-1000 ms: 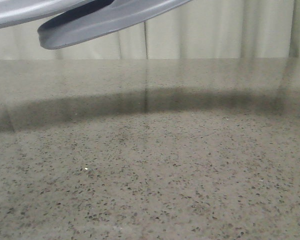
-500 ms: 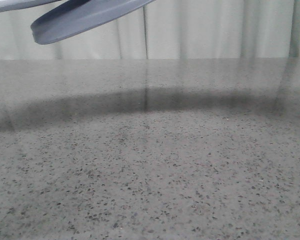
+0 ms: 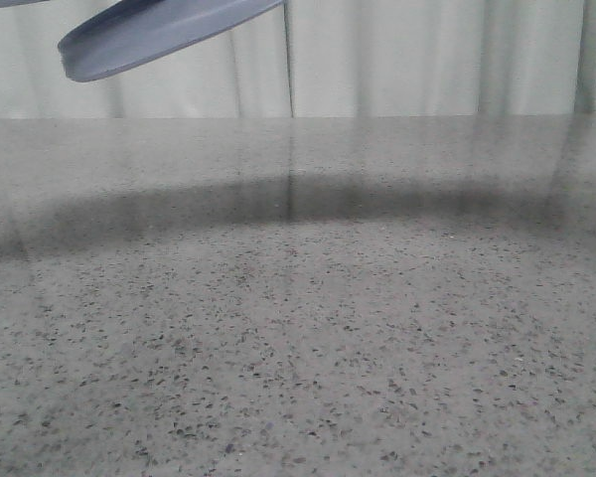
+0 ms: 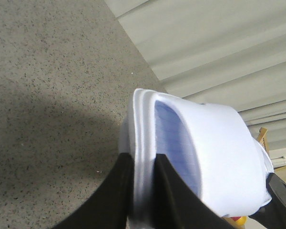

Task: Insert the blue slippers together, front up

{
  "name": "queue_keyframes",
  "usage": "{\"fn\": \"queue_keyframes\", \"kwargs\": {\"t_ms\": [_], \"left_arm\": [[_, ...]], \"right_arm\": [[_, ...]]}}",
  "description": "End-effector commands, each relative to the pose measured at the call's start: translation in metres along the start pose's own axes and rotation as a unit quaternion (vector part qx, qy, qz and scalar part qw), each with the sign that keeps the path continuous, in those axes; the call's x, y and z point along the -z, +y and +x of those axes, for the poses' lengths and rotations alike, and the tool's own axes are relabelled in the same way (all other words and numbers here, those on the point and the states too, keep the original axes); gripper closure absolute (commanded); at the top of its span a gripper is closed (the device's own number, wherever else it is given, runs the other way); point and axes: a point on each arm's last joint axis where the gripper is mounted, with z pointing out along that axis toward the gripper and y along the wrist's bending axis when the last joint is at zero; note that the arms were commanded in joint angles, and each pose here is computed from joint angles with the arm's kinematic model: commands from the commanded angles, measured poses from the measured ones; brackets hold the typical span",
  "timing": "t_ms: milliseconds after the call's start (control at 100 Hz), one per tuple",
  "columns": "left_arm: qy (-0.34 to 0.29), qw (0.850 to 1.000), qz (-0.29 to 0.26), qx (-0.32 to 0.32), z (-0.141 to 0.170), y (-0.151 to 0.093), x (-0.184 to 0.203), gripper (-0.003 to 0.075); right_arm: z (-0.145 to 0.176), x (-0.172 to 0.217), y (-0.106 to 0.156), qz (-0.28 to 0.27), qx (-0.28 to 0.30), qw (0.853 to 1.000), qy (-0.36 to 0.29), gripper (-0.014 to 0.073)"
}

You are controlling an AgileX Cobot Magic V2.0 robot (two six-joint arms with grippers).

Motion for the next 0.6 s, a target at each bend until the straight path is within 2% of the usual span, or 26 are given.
{"fn": "queue_keyframes", "kwargs": {"t_ms": [0, 100, 420, 590], "left_arm": [[0.038, 0.997, 0.074, -0.002, 0.004, -0.023, 0.003, 0.0704], [0.036, 0.997, 0.072, -0.009, 0.003, -0.023, 0.003, 0.0705], [0.012, 0.999, 0.018, -0.03, -0.003, -0.011, -0.001, 0.0705], [0.026, 0.999, -0.002, -0.031, -0.008, 0.0, -0.011, 0.0705]], "right_arm": [[0.0, 0.007, 0.026, -0.076, -0.003, 0.997, 0.026, 0.0702], [0.0, 0.007, 0.024, -0.07, 0.0, 0.997, 0.022, 0.0702], [0.0, 0.006, 0.02, -0.046, 0.02, 0.999, 0.02, 0.0701], [0.005, 0.004, 0.011, -0.032, 0.012, 0.999, 0.025, 0.0701]]}}
